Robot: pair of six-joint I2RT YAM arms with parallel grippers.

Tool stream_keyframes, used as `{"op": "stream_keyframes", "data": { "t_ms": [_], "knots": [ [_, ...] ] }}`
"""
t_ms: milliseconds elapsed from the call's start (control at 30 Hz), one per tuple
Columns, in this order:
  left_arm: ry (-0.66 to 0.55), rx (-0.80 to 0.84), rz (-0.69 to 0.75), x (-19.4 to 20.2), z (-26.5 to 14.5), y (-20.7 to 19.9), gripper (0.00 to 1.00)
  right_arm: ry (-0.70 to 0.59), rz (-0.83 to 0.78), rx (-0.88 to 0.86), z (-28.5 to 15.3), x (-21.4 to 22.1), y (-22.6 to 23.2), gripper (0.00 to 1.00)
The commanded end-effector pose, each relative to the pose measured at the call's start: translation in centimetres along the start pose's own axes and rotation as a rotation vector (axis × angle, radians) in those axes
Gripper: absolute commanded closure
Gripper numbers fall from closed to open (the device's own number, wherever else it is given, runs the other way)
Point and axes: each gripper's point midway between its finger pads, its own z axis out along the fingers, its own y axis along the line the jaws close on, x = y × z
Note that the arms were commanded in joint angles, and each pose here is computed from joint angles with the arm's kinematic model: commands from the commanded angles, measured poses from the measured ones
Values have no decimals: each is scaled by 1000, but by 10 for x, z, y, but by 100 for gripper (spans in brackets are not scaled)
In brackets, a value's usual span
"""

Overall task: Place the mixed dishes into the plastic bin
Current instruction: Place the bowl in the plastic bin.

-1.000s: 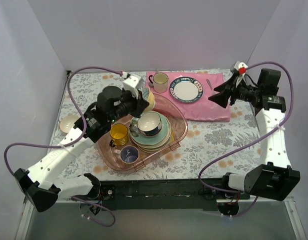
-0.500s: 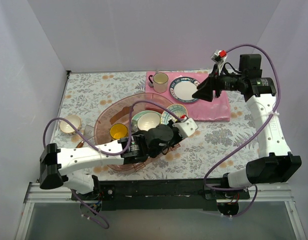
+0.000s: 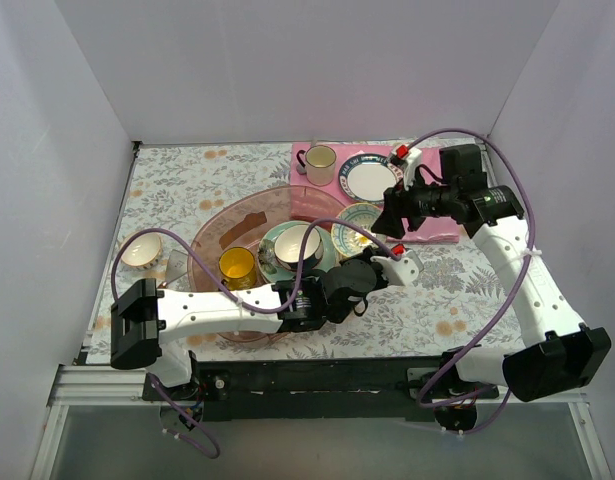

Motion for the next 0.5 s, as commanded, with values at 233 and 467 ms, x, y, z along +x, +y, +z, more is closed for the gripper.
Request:
{"op": "stream_keyframes", "data": {
  "t_ms": [233, 467],
  "knots": [
    [-113, -96, -60, -48, -10, 27, 100, 28, -60, 74, 12, 4, -4, 71],
    [-116, -98, -65, -50, -11, 26, 100, 17, -60, 70, 11, -2, -2, 99]
  ]
}}
